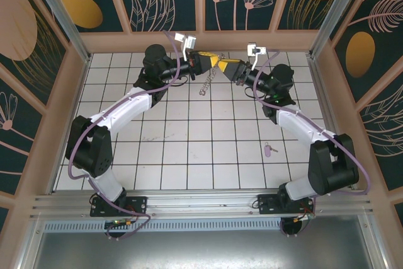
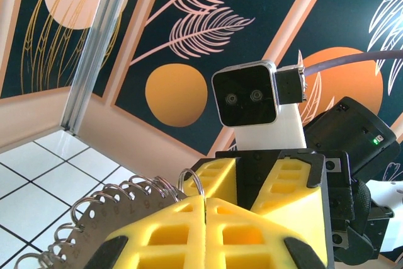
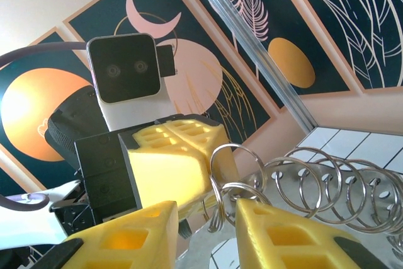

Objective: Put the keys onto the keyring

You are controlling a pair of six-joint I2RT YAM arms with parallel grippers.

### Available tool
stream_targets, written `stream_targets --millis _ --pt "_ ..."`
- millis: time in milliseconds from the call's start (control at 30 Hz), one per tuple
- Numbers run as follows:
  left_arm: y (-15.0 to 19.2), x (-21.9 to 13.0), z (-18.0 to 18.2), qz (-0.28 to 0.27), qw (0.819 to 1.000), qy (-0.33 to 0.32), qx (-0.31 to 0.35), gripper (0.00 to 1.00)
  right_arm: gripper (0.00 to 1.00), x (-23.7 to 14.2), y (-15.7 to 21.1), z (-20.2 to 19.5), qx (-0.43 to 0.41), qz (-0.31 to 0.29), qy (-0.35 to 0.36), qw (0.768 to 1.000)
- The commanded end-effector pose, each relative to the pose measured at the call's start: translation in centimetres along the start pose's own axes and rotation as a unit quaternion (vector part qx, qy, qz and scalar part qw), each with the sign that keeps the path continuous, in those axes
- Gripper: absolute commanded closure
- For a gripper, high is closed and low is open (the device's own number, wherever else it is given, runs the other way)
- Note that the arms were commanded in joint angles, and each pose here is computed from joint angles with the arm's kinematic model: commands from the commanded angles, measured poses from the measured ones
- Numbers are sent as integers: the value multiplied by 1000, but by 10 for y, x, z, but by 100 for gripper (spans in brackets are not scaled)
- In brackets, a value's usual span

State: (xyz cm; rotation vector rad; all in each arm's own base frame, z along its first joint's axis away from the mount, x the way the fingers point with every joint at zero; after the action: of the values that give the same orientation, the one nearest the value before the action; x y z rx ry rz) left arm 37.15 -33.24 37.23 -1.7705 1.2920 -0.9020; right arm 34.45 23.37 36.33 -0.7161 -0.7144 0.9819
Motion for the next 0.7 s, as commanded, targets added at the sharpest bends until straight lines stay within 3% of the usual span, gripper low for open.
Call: stream_targets --millis 0,133,300,433,567,667 --pt "-13 -3 -19 -18 999 30 29 100 70 7 -16 16 -24 -18 -25 999" --pt "-12 -3 -18 -18 999 30 28 100 78 10 -17 17 -25 -16 -30 999" --pt "-13 -3 -18 -19 999 31 27 100 100 10 -15 17 -26 -11 -32 999" --pt "-16 -3 -15 -28 999 19 22 98 100 8 -13 16 -33 -10 -27 999" --pt "-27 -8 -10 -50 998 -15 18 53 100 2 -16 19 -60 -13 -21 998" --pt "-36 -15 -6 -69 997 -36 17 41 100 -3 -18 20 -74 -18 -22 997"
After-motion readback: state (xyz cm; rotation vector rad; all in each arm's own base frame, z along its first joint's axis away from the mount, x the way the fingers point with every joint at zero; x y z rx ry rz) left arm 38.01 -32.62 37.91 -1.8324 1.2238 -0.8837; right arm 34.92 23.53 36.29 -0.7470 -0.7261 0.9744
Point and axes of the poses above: each hand's point on the last joint's axis, 136 mm out from that joint toward the fingers, its own x axis out along the fingers, its own z axis along the line the jaws close on, y = z × x, the point moved 2 cm from there along -x, back along the fingers, and after that the axes turned 1 degree about -x, right-handed, at the moved point
